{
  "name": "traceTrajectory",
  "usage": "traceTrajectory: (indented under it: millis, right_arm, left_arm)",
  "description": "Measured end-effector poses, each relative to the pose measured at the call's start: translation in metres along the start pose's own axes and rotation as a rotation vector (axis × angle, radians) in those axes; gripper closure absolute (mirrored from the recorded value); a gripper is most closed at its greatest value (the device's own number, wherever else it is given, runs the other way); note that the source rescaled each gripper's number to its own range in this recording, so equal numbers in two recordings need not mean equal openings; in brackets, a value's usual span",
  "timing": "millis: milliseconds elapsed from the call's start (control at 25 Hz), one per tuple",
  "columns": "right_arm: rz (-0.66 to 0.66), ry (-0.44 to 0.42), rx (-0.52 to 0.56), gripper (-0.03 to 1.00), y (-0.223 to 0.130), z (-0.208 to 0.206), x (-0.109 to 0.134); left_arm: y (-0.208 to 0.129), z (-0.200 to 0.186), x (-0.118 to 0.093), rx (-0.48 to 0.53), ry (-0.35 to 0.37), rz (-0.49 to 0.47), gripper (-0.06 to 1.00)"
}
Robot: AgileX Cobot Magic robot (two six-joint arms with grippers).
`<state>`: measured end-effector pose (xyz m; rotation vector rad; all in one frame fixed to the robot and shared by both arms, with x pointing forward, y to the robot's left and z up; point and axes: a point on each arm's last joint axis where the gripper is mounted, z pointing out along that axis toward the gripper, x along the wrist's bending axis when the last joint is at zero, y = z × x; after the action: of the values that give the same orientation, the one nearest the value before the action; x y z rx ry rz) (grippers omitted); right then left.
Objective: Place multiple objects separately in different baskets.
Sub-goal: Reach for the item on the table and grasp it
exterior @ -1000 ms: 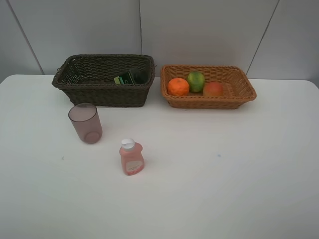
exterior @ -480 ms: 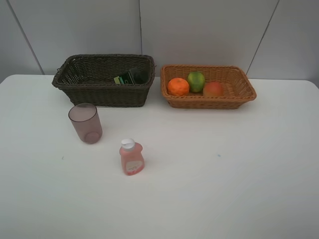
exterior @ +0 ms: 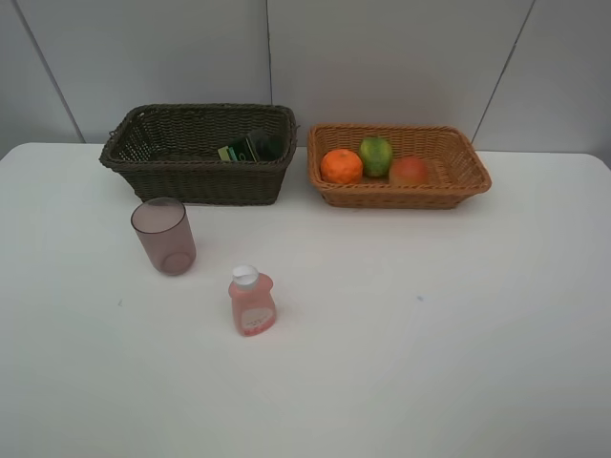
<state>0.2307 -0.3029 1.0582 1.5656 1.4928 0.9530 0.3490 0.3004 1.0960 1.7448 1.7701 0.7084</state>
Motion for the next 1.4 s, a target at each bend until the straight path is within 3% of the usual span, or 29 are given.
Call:
traceTrajectory:
  millis: [240, 480, 800, 1040, 1400]
  right_arm:
    - [0.0, 0.0, -0.001, -0.01, 0.0, 0.0, 0.0]
    - [0.0, 0.0, -0.001, -0.01, 0.0, 0.0, 0.0]
    - [0.0, 0.0, -0.001, -0.01, 0.0, 0.0, 0.0]
    - [0.0, 0.0, -0.001, -0.01, 0.0, 0.0, 0.0]
    - [0.0, 0.0, -0.001, -0.01, 0.0, 0.0, 0.0]
  left_arm:
    - [0.028, 0.059, -0.002, 0.227, -0.002, 0.014, -0.03]
    - [0.027, 0.113, -0.03, 0.376, -0.053, 0.173, -0.03]
    - [0.041, 0.161, -0.061, 0.439, -0.08, 0.234, -0.03]
    - [0.051, 0.191, -0.071, 0.411, -0.064, 0.158, -0.03]
    - [0.047, 0.228, -0.078, 0.362, -0.077, 0.124, -0.03]
